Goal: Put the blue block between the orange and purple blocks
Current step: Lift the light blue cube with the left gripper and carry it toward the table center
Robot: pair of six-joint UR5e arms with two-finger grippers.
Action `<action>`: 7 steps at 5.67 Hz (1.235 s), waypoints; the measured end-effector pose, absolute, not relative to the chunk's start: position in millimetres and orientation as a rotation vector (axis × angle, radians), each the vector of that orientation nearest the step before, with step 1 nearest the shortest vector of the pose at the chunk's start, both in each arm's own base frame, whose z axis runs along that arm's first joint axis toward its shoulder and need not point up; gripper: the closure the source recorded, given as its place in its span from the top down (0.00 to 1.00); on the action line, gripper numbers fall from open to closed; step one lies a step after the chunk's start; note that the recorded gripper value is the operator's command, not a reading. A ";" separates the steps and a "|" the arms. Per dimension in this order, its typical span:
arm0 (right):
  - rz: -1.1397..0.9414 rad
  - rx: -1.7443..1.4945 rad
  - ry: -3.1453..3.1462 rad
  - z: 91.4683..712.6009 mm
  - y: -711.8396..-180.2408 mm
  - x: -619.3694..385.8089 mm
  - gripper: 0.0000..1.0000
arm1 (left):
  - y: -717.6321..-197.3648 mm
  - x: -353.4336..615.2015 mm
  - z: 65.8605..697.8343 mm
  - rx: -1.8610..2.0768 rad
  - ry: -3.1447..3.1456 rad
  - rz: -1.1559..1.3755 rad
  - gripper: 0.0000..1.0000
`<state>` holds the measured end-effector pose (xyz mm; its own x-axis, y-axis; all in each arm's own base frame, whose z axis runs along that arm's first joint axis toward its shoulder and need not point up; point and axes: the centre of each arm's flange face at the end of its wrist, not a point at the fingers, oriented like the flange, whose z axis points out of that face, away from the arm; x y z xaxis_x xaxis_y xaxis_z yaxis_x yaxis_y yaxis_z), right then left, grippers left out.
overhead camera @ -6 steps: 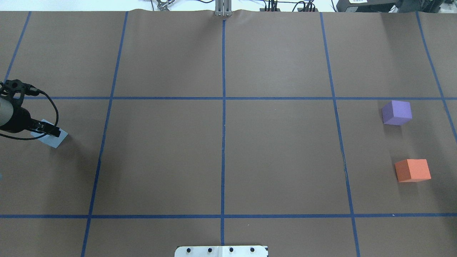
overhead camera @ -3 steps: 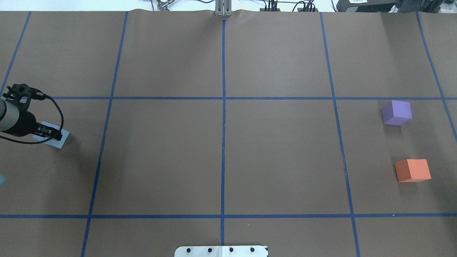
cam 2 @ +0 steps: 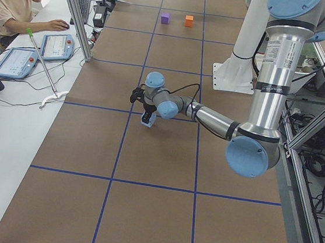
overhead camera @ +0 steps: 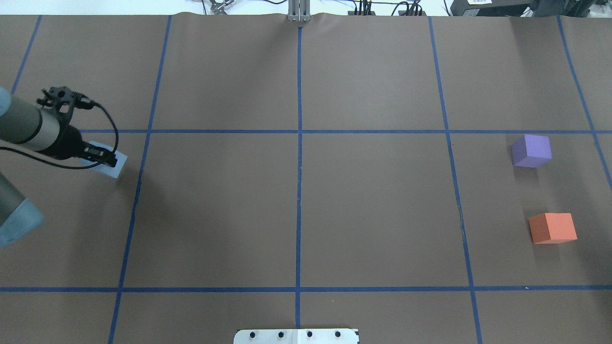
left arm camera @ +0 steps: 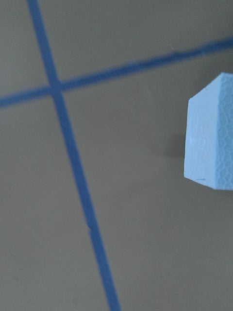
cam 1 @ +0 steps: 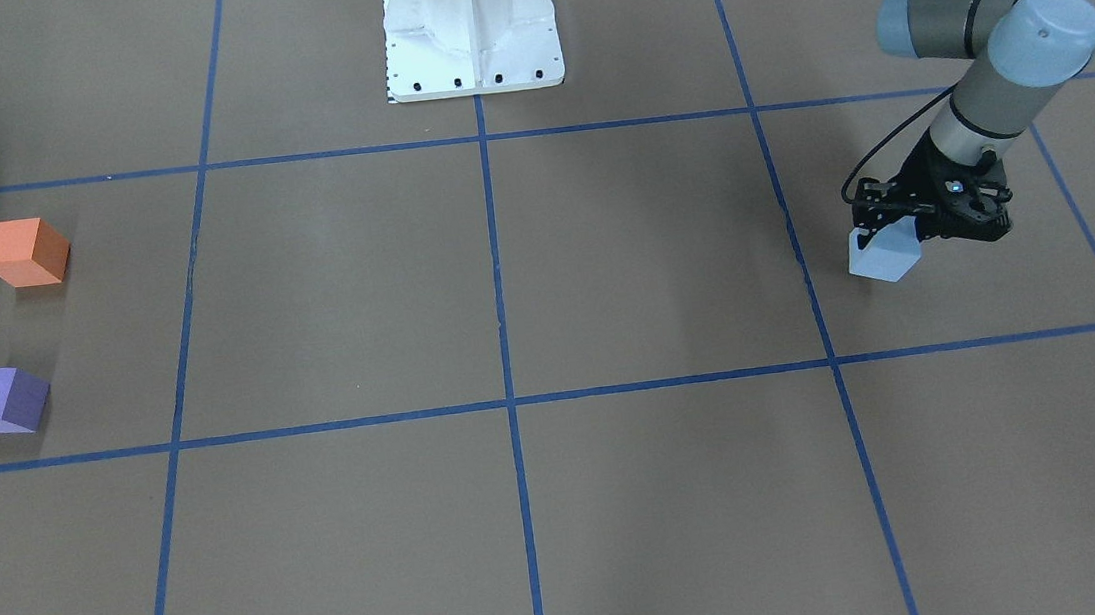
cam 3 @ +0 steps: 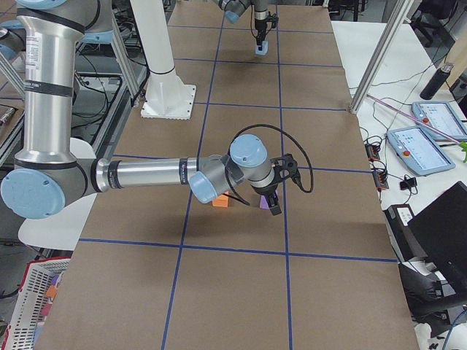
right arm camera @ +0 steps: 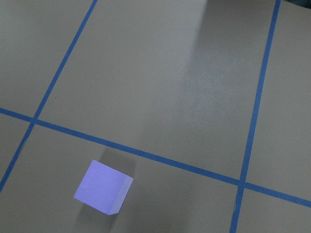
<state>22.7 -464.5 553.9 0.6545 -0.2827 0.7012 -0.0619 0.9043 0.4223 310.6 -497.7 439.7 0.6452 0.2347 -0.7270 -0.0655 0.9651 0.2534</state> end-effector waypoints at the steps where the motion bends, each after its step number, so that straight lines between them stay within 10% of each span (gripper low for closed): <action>1: -0.131 0.434 -0.856 553.7 -464.9 21.2 1.00 | -513.8 353.1 364.0 0.165 0.868 0.123 0.11; 3: -0.138 0.430 -0.859 551.5 -467.2 15.8 1.00 | -486.3 476.5 219.2 0.042 0.912 0.032 0.15; 6: -0.122 0.417 -0.870 547.7 -469.7 8.5 1.00 | -468.9 600.5 155.3 -0.006 0.853 -0.075 1.00; 7: -0.123 0.416 -0.872 547.1 -469.8 6.9 1.00 | -467.3 610.5 158.1 -0.012 0.843 -0.076 1.00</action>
